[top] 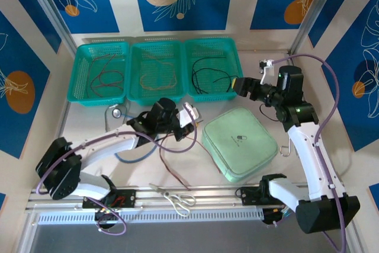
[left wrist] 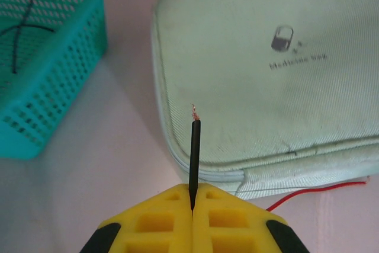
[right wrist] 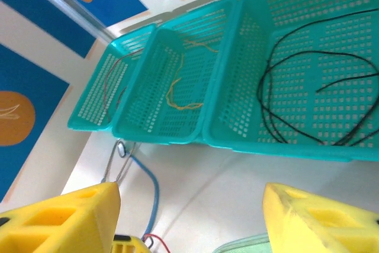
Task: Untangle the cables
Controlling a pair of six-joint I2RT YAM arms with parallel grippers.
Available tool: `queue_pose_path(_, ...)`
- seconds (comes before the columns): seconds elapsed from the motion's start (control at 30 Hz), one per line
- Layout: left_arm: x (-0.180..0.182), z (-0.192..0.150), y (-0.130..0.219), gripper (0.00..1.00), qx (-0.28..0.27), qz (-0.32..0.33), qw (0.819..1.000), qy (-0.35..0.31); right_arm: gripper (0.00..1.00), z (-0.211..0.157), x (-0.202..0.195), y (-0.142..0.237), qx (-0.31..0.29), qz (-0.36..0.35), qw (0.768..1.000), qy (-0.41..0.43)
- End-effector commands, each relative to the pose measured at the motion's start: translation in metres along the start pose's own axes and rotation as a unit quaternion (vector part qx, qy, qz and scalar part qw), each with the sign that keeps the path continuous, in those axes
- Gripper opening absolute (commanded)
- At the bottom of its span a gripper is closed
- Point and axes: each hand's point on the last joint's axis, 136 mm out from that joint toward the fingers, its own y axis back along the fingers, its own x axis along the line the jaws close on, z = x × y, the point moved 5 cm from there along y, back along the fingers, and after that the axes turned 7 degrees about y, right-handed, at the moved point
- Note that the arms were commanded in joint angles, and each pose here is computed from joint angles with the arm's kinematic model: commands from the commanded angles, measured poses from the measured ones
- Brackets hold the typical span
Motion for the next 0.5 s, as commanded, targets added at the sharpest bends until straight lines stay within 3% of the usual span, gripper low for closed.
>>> queue_pose_path(0.0,0.008,0.014,0.023,0.00,0.033,0.017,0.999,0.013,0.65,0.002,0.017,-0.008,-0.015,0.068,0.997,0.015)
queue_pose_path(0.2,0.033,0.061,0.054,0.00,0.003,0.043,0.998,0.047,0.68,0.001,0.043,-0.015,-0.041,0.157,0.984,0.079)
queue_pose_path(0.47,0.055,0.114,0.091,0.00,-0.041,0.053,0.996,0.061,0.70,-0.009,0.068,-0.026,-0.072,0.255,0.943,0.203)
